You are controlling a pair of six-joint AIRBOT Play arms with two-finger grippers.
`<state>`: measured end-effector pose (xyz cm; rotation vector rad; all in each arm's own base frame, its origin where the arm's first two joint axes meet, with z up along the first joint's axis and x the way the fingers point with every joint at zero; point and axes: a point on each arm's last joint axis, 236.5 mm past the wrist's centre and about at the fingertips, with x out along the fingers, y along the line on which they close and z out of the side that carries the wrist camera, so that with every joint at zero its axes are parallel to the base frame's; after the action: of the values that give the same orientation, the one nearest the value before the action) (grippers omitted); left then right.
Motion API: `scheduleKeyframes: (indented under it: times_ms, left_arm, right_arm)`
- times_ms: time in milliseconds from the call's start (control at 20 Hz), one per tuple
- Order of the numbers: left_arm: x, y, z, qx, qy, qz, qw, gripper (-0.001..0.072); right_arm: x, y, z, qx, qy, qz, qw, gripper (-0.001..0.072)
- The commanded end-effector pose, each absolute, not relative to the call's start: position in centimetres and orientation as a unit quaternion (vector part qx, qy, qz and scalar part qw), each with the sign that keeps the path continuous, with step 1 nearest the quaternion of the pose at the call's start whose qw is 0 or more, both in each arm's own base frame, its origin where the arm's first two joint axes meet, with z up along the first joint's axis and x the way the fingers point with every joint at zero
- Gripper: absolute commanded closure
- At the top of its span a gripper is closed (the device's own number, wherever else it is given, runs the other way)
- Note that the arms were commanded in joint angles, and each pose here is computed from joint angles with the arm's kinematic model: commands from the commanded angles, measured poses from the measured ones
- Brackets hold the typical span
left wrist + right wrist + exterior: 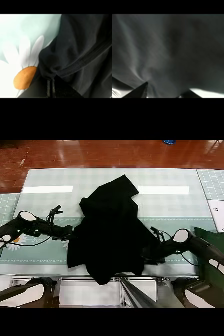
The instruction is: Fold the shirts.
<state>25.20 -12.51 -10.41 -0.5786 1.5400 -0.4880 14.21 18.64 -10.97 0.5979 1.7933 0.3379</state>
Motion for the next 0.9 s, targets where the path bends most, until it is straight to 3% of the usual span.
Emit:
scheduleKeyframes:
  times_ms: [0, 50, 200, 350, 600, 850]
  left_arm:
    - [25.4, -12.8, -10.2, -0.264, 0.676, -0.217, 0.653, 0.0687]
    - [25.4, -12.8, -10.2, -0.265, 0.676, -0.217, 0.653, 0.0687]
    - [26.4, -12.9, -9.2, -0.270, 0.665, -0.222, 0.660, 0.0687]
    - [30.8, -12.3, -3.6, -0.286, 0.611, -0.252, 0.694, 0.0687]
    - [39.9, -9.5, 16.8, -0.344, 0.367, -0.304, 0.809, 0.0687]
    - [38.0, -6.9, 35.7, -0.283, 0.165, -0.327, 0.886, 0.0687]
  right_arm:
    - [18.3, 20.7, -10.4, 0.314, 0.704, 0.153, 0.618, 0.0530]
    - [19.2, 21.4, -9.8, 0.319, 0.686, 0.179, 0.629, 0.0686]
    - [22.2, 22.5, -6.6, 0.290, 0.649, 0.239, 0.662, 0.0684]
    - [27.8, 20.6, -0.5, 0.247, 0.605, 0.269, 0.707, 0.0684]
    - [36.7, 11.9, 15.0, 0.189, 0.479, 0.245, 0.821, 0.0684]
    - [35.8, 7.5, 29.0, 0.130, 0.355, 0.231, 0.896, 0.0684]
